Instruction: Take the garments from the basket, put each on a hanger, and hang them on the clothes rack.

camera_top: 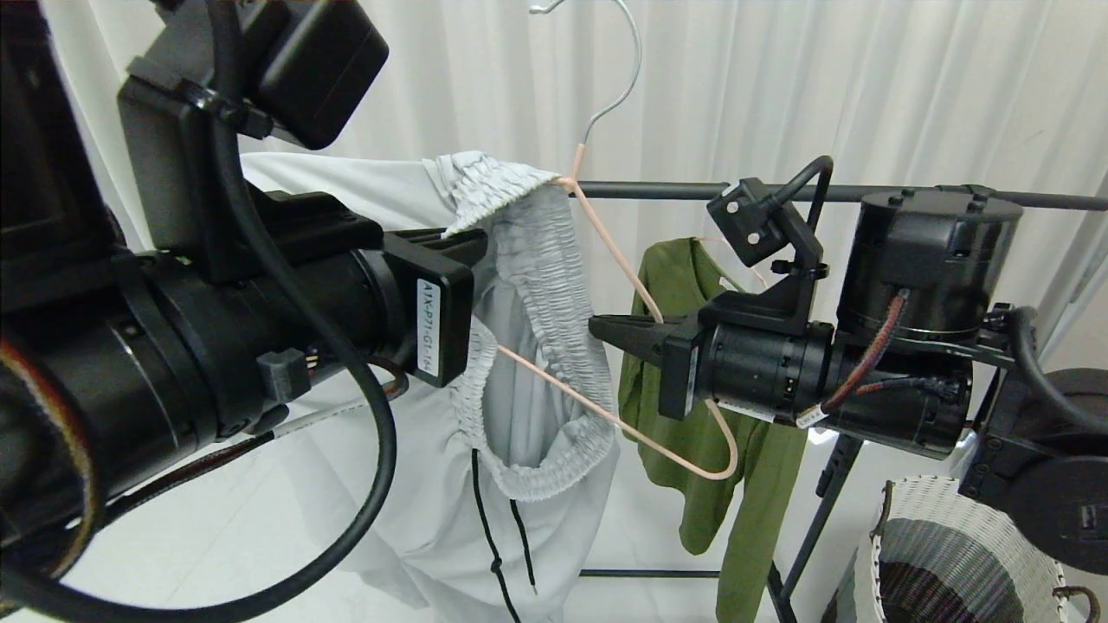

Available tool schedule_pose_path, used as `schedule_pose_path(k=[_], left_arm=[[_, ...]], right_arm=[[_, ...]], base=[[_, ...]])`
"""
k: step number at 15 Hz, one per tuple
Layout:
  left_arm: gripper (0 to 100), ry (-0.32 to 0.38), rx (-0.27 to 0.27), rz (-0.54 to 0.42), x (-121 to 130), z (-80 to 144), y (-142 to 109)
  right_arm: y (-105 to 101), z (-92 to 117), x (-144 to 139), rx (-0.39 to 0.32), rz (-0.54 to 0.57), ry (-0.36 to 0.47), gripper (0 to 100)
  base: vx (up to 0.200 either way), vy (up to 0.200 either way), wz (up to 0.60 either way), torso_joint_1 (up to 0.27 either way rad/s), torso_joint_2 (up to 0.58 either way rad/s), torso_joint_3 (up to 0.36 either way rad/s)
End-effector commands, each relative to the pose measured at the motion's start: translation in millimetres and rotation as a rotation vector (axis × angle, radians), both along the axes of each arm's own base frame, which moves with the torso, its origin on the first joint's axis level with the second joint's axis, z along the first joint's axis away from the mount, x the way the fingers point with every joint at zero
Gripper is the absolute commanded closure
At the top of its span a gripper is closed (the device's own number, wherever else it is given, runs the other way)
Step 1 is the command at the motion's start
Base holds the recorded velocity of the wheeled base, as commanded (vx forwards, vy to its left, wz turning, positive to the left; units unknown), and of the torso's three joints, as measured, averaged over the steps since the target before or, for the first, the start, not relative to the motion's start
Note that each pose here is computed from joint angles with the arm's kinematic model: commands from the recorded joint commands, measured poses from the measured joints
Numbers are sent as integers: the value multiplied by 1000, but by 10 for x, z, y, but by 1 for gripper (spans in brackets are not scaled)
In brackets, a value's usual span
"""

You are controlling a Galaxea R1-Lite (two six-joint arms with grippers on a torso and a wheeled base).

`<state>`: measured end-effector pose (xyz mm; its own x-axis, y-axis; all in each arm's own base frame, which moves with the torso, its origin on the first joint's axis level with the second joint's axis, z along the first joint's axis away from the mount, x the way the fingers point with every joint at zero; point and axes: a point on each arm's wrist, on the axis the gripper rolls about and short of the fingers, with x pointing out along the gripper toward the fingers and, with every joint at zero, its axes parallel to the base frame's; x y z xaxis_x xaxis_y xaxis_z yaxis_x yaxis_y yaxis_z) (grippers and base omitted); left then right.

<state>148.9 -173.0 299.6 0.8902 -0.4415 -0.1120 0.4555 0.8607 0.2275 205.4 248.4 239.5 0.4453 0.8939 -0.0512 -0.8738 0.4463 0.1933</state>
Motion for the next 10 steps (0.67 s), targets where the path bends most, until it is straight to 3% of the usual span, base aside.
schedule_pose_path(k=[1, 5, 6, 10], left_arm=[[100, 6, 4, -35, -30, -16, -36], [100, 11, 7, -56, -40, -32, -57], [0, 12, 8, -58, -40, -37, -57], [0, 8, 3, -61, -54, -24, -40]], right_arm=[[-18, 48, -18, 16, 1, -13, 100], [-29, 77, -41, 22, 5, -20, 100], [-29, 79, -40, 24, 4, -20, 100], [-41, 100, -57, 29, 4, -26, 100]], base=[[0, 0, 0, 0, 0, 0], [0, 0, 0, 0, 0, 0], [0, 0, 0, 0, 0, 0], [0, 0, 0, 0, 0, 0]])
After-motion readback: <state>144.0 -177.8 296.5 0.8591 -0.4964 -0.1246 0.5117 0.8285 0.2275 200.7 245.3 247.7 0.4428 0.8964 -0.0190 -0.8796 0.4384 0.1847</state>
